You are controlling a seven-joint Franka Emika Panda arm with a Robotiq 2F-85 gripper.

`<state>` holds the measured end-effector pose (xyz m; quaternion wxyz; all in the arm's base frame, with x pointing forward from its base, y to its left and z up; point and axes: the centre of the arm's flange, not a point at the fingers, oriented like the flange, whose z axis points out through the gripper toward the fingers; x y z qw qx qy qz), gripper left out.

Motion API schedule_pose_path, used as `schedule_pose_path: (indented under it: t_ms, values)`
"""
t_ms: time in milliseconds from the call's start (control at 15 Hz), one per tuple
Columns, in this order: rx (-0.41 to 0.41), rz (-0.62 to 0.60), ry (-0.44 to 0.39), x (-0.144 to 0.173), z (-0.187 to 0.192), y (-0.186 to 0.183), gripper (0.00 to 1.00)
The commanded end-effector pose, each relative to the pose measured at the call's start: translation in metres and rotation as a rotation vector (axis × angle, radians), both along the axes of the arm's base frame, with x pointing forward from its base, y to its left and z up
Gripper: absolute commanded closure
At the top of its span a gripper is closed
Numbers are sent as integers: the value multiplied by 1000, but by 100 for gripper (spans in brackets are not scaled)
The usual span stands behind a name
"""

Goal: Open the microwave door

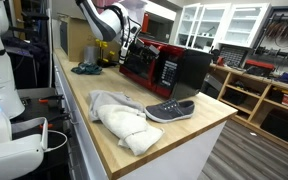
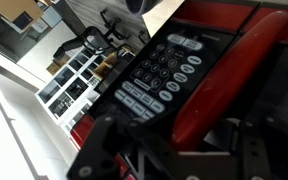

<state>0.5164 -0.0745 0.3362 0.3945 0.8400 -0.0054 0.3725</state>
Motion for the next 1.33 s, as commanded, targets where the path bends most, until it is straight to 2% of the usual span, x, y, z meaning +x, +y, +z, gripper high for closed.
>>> schedule_pose_path:
  t_ms: [0, 467, 1000, 1267]
  values:
    - [-39, -2, 5, -16, -2, 9, 95]
    - [-49, 12, 23, -28, -1, 11, 95]
    - [-57, 21, 63, -57, -6, -5, 95]
    - [-72, 29, 97, -88, -9, -6, 95]
